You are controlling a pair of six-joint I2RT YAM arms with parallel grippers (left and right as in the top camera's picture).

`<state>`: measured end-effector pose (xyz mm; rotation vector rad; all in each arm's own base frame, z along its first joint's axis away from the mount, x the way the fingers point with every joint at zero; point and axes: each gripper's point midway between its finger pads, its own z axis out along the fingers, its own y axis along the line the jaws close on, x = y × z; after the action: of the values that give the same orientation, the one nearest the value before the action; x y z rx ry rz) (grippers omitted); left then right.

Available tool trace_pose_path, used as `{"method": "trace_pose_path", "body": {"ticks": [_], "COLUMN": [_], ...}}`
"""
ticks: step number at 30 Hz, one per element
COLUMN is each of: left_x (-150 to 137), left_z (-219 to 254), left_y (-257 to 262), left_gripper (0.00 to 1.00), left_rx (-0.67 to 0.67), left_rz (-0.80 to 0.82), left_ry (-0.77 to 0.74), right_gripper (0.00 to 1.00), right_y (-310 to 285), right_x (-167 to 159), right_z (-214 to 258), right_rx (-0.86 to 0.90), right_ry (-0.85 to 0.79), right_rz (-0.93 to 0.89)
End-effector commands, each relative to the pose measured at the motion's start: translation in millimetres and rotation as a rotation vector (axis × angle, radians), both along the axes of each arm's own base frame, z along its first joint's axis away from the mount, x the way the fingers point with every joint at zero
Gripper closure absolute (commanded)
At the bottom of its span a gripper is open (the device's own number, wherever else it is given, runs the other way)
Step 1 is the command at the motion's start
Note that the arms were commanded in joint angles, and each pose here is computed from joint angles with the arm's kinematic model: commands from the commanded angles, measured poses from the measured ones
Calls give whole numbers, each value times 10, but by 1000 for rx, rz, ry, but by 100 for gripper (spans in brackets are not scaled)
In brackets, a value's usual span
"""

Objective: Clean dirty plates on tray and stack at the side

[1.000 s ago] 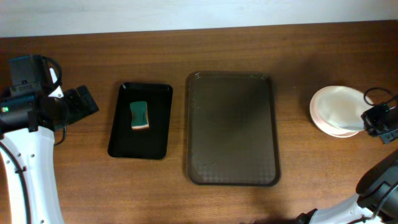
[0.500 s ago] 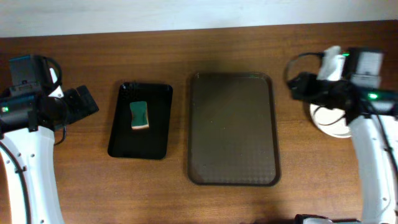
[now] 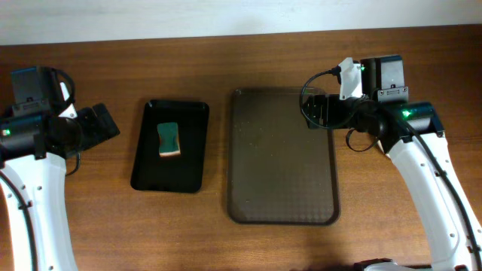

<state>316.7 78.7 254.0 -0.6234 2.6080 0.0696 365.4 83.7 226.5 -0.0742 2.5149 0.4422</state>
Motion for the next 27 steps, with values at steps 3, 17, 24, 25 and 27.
{"method": "trace_pose_path", "body": {"ticks": [3, 17, 24, 25, 27], "left_x": [-8, -8, -8, -8, -8], "left_z": [46, 46, 46, 46, 46], "left_y": [14, 14, 14, 14, 14], "left_gripper": [0, 0, 0, 0, 0], "left_rx": [6, 6, 6, 6, 6], "left_rz": [-1, -1, -1, -1, -1], "left_ry": [-14, -14, -14, -14, -14], "right_gripper": [2, 2, 2, 2, 2], "right_y": [-31, -772, -809, -806, -798], "right_x": [2, -1266, -1560, -1521, -1404], "right_z": [-4, 942, -5, -57, -146], "right_rx": [-28, -290, -267, -255, -242], "right_ry": [-2, -652, -772, -831, -896], "right_rz": [-10, -218, -245, -257, -272]}}
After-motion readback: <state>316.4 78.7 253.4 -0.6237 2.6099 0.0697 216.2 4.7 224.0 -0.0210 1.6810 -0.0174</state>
